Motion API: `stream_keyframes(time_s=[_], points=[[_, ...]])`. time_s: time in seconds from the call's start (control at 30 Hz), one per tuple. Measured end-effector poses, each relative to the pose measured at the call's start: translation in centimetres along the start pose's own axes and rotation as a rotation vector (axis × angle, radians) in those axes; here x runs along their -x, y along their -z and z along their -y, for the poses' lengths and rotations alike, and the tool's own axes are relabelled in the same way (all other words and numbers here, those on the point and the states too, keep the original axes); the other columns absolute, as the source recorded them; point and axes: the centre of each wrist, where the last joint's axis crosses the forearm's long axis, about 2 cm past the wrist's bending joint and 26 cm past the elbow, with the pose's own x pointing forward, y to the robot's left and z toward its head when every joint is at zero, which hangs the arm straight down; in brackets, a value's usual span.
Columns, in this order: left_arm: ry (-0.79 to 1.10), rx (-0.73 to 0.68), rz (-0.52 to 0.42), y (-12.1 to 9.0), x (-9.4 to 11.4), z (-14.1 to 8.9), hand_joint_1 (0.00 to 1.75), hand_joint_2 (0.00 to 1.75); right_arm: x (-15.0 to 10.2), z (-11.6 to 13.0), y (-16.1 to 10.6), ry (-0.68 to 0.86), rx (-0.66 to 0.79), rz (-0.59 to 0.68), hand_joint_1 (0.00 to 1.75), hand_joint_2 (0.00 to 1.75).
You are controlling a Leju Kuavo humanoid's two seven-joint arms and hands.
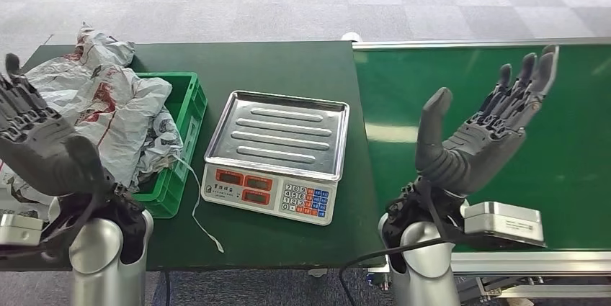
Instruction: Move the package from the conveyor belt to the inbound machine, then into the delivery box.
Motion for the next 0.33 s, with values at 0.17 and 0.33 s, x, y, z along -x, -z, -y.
stream_keyframes(time_s=[0.17, 0.33], points=[[-0.182, 0.206, -0.036, -2.1, -0.1, 1.5, 0.00, 1.75, 0.1, -0.6, -1.5, 0.110, -0.132, -0.058, 0.00, 1.75], [-0.468, 0.347, -0.038, -4.4, -0.4, 2.7, 0.00, 1.75, 0.1, -0.8, -2.9, 0.276, -0.273, -0.096, 0.00, 1.75]])
